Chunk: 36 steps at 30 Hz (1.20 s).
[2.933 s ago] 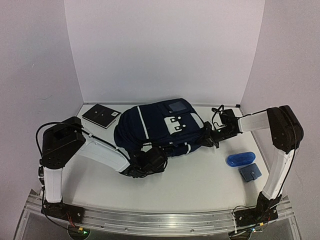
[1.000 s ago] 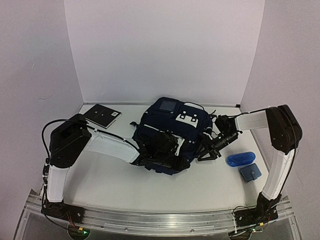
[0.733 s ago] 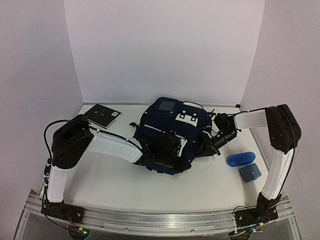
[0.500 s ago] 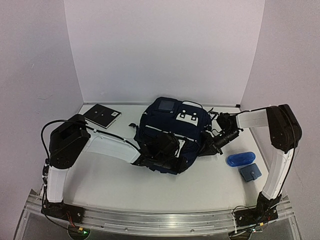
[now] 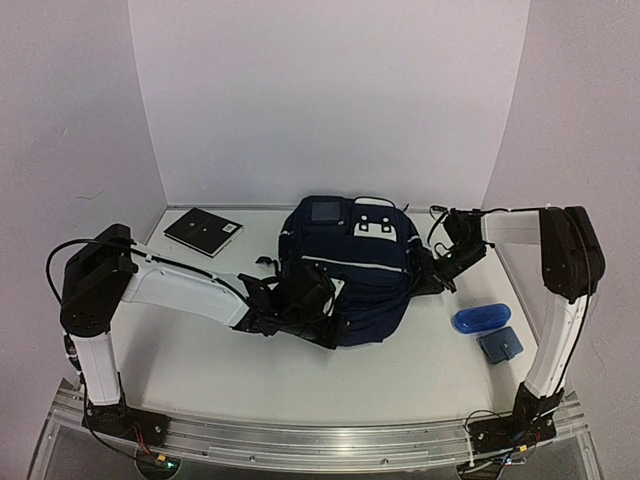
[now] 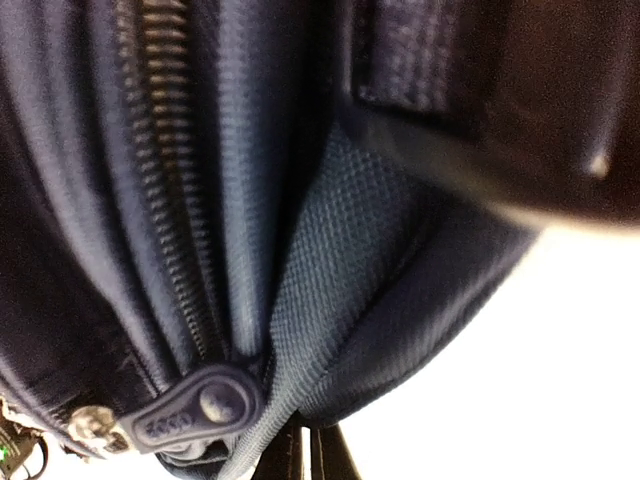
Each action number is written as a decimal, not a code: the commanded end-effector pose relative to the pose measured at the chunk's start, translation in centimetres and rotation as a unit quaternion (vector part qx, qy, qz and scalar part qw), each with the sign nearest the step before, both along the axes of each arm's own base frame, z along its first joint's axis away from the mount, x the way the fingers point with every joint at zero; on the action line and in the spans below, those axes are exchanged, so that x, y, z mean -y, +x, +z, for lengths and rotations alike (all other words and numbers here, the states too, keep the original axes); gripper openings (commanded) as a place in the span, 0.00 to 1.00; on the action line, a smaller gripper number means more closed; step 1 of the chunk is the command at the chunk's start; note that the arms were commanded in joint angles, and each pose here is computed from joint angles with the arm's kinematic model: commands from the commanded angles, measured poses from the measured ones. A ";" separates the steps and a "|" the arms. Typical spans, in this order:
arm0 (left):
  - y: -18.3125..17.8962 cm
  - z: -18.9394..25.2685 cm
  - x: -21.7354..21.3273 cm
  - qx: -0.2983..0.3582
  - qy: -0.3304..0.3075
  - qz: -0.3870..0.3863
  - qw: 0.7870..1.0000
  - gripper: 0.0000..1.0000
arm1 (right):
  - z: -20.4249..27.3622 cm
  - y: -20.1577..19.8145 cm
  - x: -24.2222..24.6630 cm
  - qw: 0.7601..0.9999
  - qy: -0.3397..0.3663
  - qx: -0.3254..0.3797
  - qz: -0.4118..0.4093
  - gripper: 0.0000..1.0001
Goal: Pack the student bag
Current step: Zip the student bag at the center of the board.
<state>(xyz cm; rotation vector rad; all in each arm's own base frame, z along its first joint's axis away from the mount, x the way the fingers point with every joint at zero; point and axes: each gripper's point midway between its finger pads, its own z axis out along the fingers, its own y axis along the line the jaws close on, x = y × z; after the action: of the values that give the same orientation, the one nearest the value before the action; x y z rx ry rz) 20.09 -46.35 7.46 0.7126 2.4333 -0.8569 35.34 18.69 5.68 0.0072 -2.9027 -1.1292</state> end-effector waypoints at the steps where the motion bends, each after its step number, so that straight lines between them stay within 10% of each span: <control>1: -2.3 0.3 0.0 -0.019 0.021 -0.052 0.998 0.00 | 2.2 8.6 3.3 0.987 -0.066 0.135 -0.050 0.00; 5: -1.3 2.0 4.0 -0.006 -0.027 -0.070 0.997 0.00 | 4.9 8.4 2.3 0.988 -0.029 0.143 -0.044 0.06; 9: 0.2 3.5 7.4 0.010 -0.067 -0.077 0.995 0.00 | 7.1 4.5 2.7 0.987 -0.025 0.159 -0.008 0.59; 12: 0.9 3.7 9.1 0.010 -0.082 -0.086 0.993 0.00 | 8.4 0.9 2.9 0.984 -0.019 0.176 0.027 0.72; 31: 2.2 5.2 11.9 0.018 -0.137 -0.100 0.985 0.00 | 3.4 -6.4 -4.0 0.993 0.043 0.031 0.103 0.70; 36: 1.8 4.9 12.2 0.018 -0.130 -0.110 0.985 0.00 | 2.5 -5.1 -4.0 0.995 0.015 0.039 0.096 0.52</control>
<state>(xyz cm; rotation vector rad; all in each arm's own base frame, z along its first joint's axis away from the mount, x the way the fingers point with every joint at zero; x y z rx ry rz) 21.78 -56.17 8.35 0.8573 2.3354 -1.1059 28.81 21.90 8.09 0.3131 -2.8386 -1.1831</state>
